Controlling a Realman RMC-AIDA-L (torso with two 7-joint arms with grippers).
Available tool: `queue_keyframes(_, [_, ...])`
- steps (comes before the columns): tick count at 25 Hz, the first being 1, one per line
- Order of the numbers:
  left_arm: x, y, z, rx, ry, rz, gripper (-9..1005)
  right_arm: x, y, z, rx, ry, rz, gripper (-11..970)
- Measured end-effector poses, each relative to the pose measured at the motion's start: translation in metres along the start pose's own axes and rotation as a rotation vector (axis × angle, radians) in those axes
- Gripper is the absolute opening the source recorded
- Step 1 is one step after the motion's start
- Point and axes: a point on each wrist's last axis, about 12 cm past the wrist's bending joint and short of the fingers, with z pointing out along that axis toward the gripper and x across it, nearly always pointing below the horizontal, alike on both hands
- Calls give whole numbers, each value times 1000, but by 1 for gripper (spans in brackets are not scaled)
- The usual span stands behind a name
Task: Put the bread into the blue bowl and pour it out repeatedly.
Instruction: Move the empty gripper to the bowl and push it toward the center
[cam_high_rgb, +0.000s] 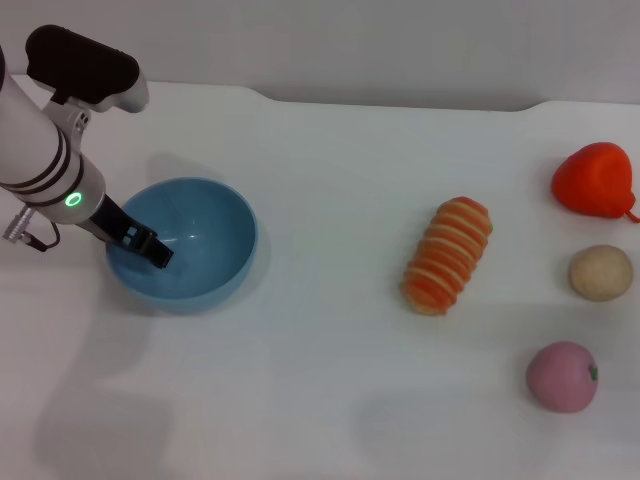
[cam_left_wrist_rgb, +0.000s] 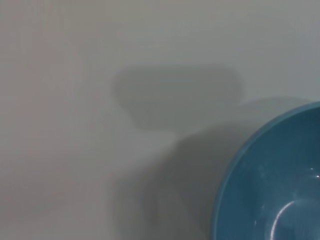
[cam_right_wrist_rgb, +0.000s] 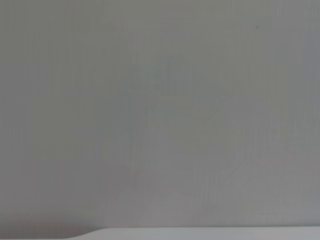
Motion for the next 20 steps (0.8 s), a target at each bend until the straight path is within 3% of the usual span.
queue_keyframes(12, [-1,-3,2,17,27,-1,822,2,-1,-2,2,4,2,686])
queue_keyframes(14, [-2,-4,2,20,30,0,612,2,-1,-2,3,5,2,686])
queue_keyframes(20, [-4,-6,2,18,31,18,491,2,-1,-2,4,5,3,684])
